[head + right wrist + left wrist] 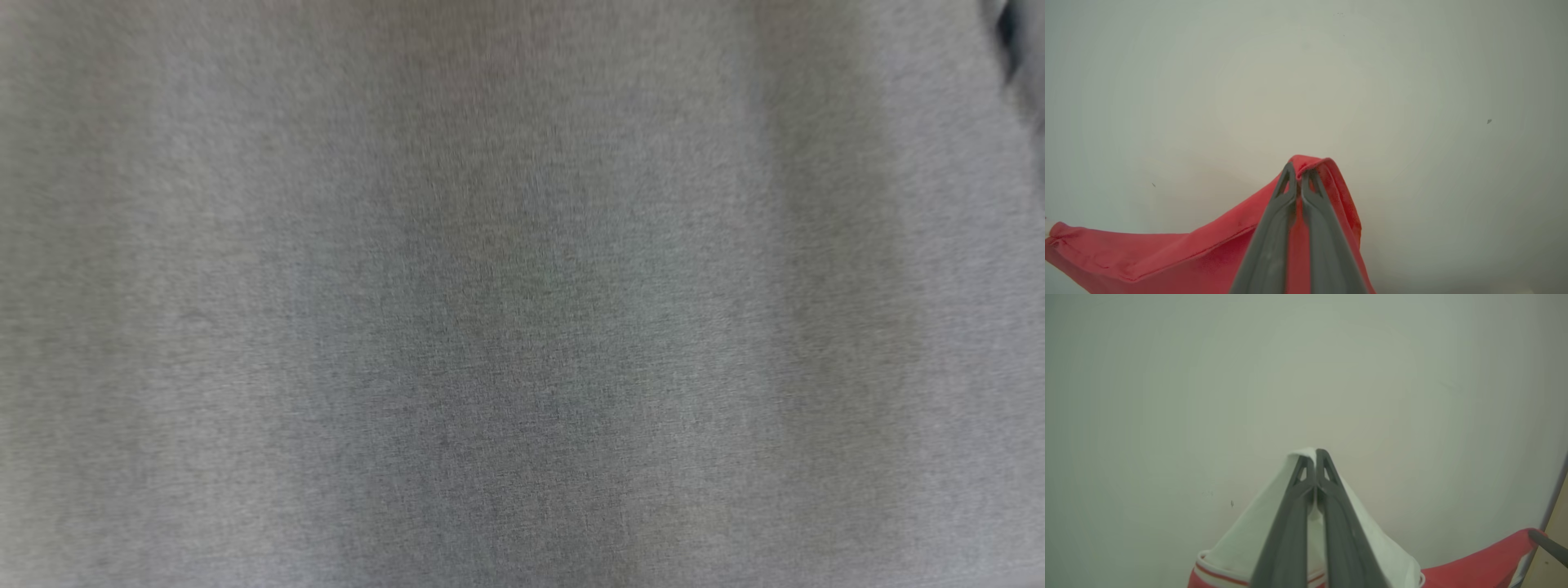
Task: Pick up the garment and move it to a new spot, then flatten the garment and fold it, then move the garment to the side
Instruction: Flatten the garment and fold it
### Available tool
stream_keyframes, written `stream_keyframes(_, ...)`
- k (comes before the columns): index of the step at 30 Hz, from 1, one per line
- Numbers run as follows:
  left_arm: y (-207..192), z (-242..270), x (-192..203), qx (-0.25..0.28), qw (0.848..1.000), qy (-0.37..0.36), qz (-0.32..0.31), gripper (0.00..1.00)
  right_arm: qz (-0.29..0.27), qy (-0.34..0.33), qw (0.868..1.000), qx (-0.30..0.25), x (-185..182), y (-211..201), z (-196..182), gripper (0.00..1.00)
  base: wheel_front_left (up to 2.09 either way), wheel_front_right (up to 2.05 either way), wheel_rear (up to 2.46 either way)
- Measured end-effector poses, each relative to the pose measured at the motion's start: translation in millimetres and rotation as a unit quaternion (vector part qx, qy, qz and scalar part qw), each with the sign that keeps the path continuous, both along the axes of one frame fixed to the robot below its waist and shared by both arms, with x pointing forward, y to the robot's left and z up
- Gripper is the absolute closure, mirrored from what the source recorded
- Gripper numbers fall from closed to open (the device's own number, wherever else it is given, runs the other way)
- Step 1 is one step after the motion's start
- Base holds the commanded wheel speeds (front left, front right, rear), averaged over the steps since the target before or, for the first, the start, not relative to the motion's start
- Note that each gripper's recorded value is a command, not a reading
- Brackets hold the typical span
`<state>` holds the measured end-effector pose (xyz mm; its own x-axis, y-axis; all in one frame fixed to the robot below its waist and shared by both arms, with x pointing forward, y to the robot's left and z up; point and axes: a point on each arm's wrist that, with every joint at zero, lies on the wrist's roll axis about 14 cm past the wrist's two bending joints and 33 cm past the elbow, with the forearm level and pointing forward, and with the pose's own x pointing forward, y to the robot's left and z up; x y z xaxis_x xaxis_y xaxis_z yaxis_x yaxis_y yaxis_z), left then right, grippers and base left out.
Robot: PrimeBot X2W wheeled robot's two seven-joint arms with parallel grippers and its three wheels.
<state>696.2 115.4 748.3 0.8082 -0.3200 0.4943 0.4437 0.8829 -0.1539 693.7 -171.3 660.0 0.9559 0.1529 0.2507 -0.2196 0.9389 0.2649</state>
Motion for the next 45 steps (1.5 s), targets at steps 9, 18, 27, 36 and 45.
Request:
stream_keyframes(9,31,-63,-62,-0.032,0.998,0.049,0.015,1.00,0.028,0.050,0.998,0.038,-69,0,-62,1.00,0.00,0.00,0.00)
stream_keyframes(18,63,-137,-186,-0.083,0.986,0.125,0.077,1.00,0.029,0.145,0.986,0.081,-182,-12,-148,1.00,0.00,0.00,0.00)
stream_keyframes(27,69,-219,-277,-0.132,0.953,0.248,0.115,1.00,0.004,0.235,0.966,0.111,-267,-22,-213,1.00,0.00,0.00,0.00)
stream_keyframes(36,65,-279,-348,-0.150,0.918,0.336,0.146,1.00,-0.025,0.294,0.950,0.098,-337,-31,-252,1.00,0.00,0.00,0.00)
stream_keyframes(45,59,-284,-375,-0.140,0.918,0.344,0.137,1.00,-0.033,0.330,0.940,0.085,-375,-32,-259,1.00,0.00,0.00,0.00)
